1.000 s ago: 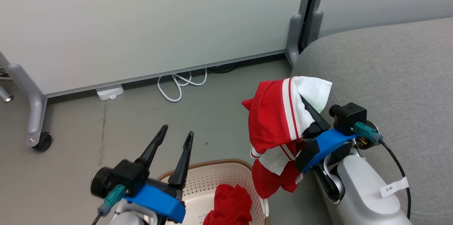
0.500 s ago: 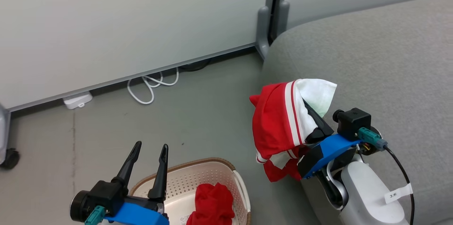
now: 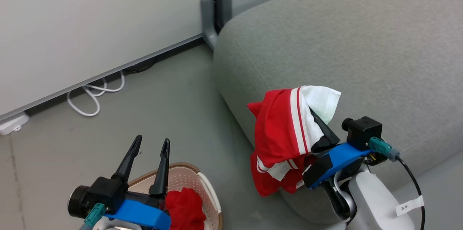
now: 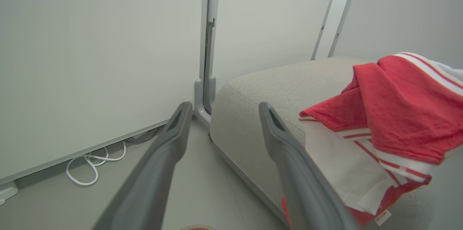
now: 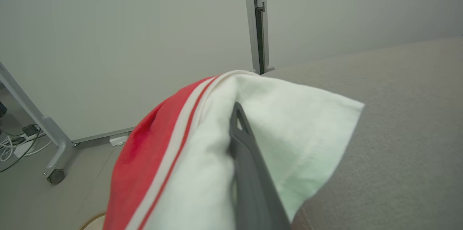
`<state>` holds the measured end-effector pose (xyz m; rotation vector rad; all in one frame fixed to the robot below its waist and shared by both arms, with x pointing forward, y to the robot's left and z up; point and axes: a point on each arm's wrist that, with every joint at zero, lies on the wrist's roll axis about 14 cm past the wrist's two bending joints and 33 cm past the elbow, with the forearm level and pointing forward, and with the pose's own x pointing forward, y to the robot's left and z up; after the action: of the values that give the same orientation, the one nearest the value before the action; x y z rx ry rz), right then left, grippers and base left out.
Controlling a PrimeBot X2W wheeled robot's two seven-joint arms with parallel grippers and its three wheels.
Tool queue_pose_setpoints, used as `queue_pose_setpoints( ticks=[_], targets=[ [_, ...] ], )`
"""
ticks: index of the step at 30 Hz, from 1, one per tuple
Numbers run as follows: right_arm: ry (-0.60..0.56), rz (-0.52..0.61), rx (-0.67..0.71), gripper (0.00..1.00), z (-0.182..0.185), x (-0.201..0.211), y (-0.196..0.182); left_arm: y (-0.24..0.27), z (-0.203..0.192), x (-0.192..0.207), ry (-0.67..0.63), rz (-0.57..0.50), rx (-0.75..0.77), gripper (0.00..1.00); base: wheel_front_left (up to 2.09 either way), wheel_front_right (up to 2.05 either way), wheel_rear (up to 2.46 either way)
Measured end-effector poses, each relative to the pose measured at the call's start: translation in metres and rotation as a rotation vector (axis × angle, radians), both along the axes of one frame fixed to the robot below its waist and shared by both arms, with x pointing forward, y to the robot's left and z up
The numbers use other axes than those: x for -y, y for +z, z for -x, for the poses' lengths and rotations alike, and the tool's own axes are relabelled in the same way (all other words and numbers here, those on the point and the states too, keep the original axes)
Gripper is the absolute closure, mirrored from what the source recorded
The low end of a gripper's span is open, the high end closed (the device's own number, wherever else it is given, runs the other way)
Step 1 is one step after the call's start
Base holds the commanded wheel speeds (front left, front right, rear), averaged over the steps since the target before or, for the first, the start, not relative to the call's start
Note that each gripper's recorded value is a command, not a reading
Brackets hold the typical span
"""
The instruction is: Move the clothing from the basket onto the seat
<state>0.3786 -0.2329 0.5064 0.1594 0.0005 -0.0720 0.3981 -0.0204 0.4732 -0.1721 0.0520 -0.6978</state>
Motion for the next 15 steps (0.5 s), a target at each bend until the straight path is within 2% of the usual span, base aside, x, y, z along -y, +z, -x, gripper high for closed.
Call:
queue_pose_setpoints(
  ticks=[8,15],
  targets=[
    [-0.088,-0.015,-0.023,1.00,0.025,0.025,-0.009,-0.003,-0.001,0.031,-0.098,0.008,-0.003,0.00,0.00,0.00,0.00],
    [-0.117,-0.011,-0.025,1.00,0.033,0.033,-0.009,-0.005,0.000,0.042,-0.133,0.013,-0.009,0.00,0.00,0.00,0.00]
  ],
)
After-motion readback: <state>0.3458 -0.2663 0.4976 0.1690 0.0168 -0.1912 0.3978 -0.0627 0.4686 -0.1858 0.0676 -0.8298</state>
